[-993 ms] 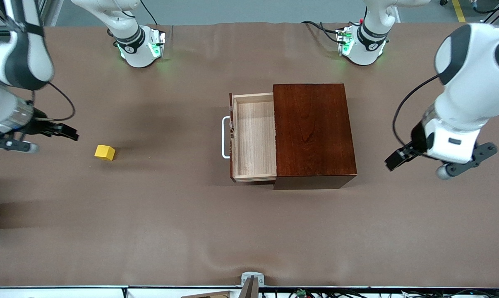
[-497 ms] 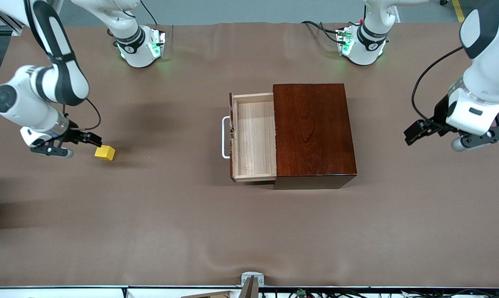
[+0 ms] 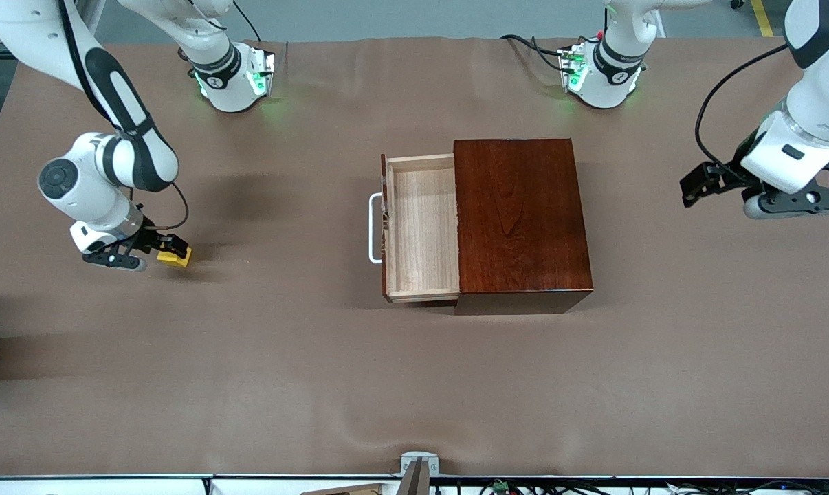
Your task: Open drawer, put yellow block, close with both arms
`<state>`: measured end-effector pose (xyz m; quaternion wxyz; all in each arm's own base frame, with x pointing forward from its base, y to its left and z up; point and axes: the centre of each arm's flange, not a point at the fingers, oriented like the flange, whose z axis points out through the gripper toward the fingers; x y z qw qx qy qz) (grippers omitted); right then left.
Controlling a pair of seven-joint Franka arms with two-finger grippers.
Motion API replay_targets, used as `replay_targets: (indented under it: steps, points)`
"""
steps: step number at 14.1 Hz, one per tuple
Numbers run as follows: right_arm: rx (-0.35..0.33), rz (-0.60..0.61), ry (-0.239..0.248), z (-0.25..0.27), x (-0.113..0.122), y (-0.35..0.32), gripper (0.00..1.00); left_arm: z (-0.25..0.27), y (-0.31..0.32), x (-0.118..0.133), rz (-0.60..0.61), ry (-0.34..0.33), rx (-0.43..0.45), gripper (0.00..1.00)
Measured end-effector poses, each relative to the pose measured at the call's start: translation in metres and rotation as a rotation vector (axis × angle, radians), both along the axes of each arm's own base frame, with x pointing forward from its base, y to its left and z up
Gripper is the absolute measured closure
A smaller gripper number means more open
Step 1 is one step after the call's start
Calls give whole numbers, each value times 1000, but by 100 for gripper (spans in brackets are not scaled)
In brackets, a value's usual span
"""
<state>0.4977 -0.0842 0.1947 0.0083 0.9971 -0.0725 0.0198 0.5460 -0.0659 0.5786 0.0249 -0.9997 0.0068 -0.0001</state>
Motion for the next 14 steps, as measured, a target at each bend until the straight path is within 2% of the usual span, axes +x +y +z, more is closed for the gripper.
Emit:
replay_targets:
  steps: [4,6,8,11,14]
  points:
    - [2,0,23,-15,-4,0,0,15,1,-5,-56,32,1,0]
    - [3,-2,26,-15,-4,0,19,23,1,-6,-55,27,0,0]
    - [5,-3,36,-15,-4,0,42,26,-1,-2,-58,18,-3,0]
    - [6,-2,30,4,6,-1,44,26,-6,4,-66,16,-5,0]
    - [17,5,52,90,29,1,44,23,-6,7,-66,20,-6,0]
